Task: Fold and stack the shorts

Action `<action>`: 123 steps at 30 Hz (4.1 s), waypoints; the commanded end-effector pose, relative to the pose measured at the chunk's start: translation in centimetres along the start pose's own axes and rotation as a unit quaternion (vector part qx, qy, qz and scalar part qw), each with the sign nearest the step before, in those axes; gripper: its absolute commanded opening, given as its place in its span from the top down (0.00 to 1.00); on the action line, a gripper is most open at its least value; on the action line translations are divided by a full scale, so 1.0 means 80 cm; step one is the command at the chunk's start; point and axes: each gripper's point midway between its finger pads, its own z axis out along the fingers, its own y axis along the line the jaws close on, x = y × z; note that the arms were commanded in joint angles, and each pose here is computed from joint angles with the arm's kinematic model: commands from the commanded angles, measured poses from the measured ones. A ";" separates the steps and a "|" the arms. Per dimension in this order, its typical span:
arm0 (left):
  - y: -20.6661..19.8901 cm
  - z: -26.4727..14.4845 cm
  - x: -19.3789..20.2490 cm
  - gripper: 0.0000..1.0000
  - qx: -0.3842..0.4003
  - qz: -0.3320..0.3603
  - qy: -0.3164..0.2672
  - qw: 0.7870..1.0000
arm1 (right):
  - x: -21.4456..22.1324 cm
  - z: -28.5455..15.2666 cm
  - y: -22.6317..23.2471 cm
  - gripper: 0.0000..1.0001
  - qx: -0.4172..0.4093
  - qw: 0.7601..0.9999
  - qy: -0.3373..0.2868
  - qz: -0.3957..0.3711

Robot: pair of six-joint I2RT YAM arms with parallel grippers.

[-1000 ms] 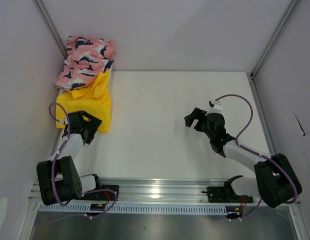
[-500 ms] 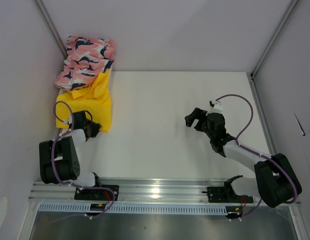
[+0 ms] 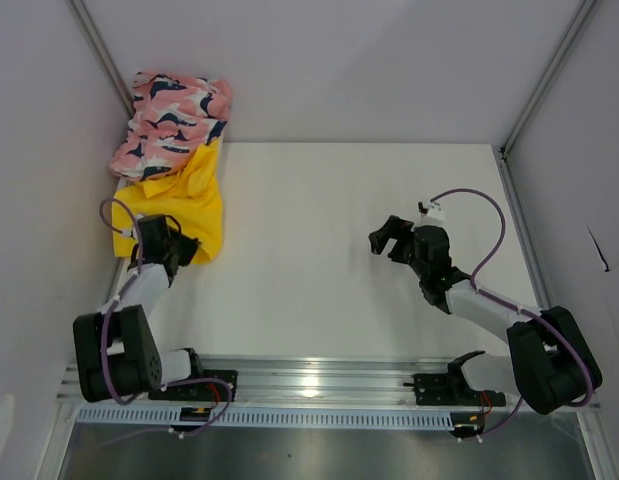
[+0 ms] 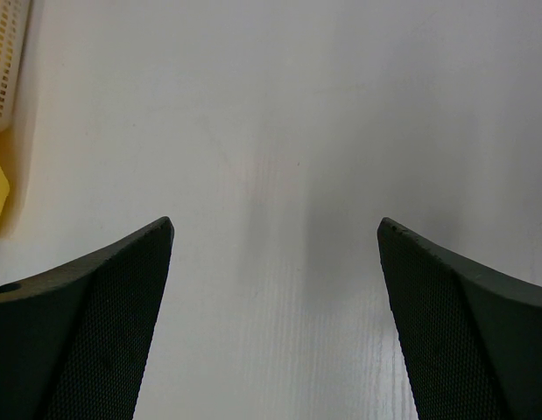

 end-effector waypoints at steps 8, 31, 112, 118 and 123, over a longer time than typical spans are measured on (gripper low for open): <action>-0.200 -0.166 -0.143 1.00 0.171 0.007 -0.147 0.974 | -0.022 0.004 0.017 0.01 -0.020 1.000 -0.020 0.006; -0.502 -0.634 -0.265 1.00 0.596 0.078 -0.313 0.736 | -0.020 0.010 0.021 0.00 -0.031 0.999 -0.011 0.002; -0.386 -0.687 -0.151 1.00 0.586 0.178 -0.357 0.705 | -0.014 0.014 0.021 0.01 -0.035 0.999 0.005 0.006; -0.392 -0.678 -0.116 1.00 0.628 0.176 -0.287 0.701 | -0.012 0.014 0.025 0.01 -0.046 0.999 0.011 0.006; -0.408 -0.578 -0.041 1.00 0.658 0.163 -0.145 0.720 | -0.013 0.011 0.026 0.01 -0.048 0.999 0.010 0.005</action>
